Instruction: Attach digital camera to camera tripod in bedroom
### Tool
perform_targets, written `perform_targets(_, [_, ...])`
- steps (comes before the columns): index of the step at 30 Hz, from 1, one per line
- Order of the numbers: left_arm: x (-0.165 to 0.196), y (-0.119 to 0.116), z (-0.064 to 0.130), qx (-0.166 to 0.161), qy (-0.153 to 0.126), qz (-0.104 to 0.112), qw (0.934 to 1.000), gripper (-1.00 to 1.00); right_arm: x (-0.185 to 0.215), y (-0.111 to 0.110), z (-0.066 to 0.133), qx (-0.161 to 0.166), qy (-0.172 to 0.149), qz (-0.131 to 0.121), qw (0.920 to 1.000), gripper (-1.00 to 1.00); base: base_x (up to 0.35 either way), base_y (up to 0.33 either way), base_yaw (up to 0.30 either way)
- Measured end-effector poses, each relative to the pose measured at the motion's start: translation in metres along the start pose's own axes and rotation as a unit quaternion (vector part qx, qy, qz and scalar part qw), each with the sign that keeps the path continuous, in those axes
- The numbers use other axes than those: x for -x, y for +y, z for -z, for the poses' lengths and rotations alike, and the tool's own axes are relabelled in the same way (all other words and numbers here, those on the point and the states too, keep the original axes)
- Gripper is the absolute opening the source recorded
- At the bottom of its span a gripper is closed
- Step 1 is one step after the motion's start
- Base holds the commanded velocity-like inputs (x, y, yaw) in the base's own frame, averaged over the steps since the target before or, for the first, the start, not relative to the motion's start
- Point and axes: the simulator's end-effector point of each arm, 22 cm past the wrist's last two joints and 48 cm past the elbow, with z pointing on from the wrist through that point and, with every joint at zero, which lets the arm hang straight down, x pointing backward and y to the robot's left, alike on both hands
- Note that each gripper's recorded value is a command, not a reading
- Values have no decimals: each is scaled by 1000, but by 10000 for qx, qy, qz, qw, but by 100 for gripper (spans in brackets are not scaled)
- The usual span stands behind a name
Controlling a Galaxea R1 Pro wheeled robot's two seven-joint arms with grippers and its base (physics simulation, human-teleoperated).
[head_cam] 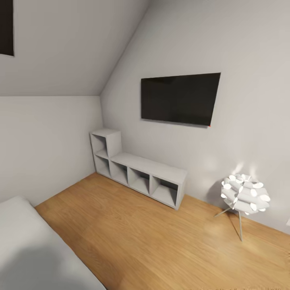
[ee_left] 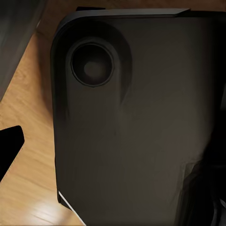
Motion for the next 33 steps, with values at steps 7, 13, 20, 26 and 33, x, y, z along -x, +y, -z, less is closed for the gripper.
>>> perform_targets(7, [0, -1, 0, -5, -3, -1, 10000, 100, 0, 0, 0, 0, 2, 4, 10000, 100, -101, 0, -48])
perform_targets(13, [0, -1, 0, -5, -2, -1, 10000, 100, 0, 0, 0, 1, 0, 7, 10000, 100, -40, 0, -5])
perform_targets(20, [0, -1, 0, -6, 0, 0, 10000, 100, 0, -1, 0, -5, -6, 7, 10000, 100, -8, 0, -10])
perform_targets(26, [0, 0, 0, -1, 0, -1, 10000, 100, 0, 1, 0, 5, -6, 7, 10000, 100, -1, 0, -166])
perform_targets(33, [0, 0, 0, 1, -1, 0, 10000, 100, 0, 1, 0, 8, -1, 6, 10000, 100, 0, 0, -231])
